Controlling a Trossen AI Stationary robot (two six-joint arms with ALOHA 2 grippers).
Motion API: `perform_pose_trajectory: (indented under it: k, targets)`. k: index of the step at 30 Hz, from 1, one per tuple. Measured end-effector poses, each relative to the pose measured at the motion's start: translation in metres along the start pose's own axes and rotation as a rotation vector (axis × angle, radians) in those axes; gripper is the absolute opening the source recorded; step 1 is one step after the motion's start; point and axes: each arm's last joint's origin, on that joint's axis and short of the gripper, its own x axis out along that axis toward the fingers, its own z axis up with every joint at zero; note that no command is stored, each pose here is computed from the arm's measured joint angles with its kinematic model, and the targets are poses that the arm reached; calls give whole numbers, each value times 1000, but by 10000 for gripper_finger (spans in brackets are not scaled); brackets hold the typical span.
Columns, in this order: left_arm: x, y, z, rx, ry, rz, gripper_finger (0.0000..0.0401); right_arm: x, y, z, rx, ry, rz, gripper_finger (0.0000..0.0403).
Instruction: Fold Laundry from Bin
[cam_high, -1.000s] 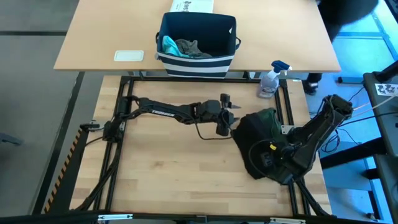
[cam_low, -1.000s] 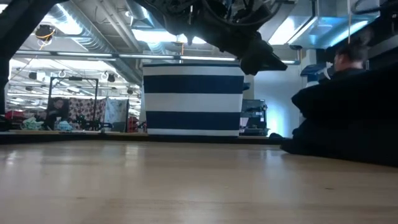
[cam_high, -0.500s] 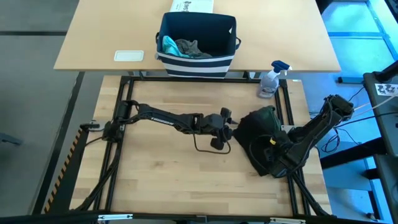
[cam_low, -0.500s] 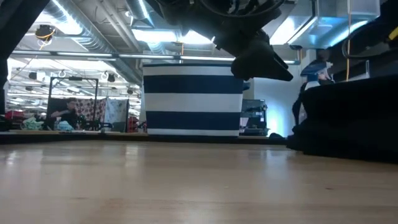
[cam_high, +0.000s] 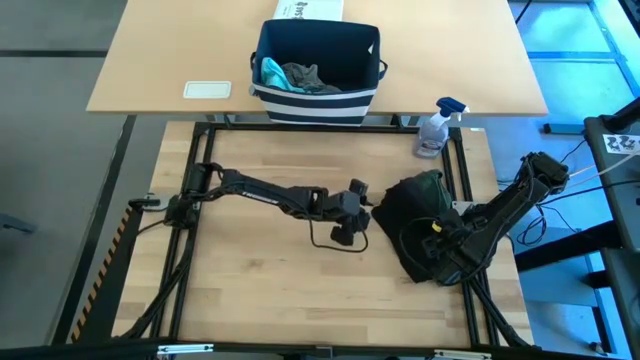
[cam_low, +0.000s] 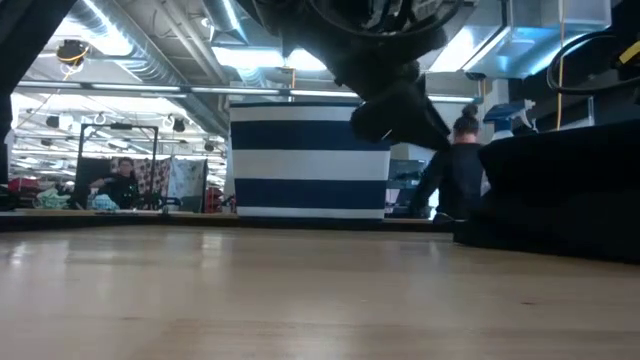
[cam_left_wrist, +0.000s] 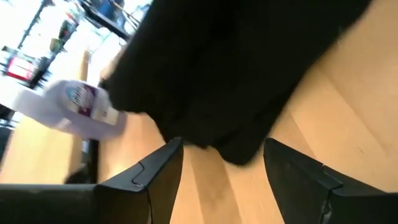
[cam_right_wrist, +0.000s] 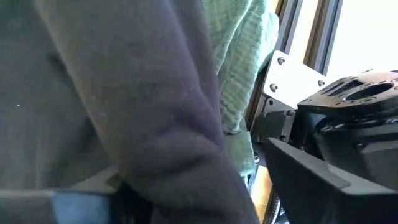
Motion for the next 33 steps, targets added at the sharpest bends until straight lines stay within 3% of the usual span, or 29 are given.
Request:
perform_pose_trajectory:
  k: [8, 18, 28, 33]
  targets:
    - [-1, -8, 4, -55, -92, -164, 199, -4, -2, 2, -9, -1, -24, 293]
    - [-2, -8, 4, -62, -90, -164, 177, -27, 0, 10, -46, -57, 77, 293]
    - [-5, -15, 9, -49, -86, -155, 167, -48, 5, 24, -27, -239, 233, 293]
    - [-7, -19, 12, -13, -61, -109, 167, -65, 9, 42, -89, -335, 308, 291]
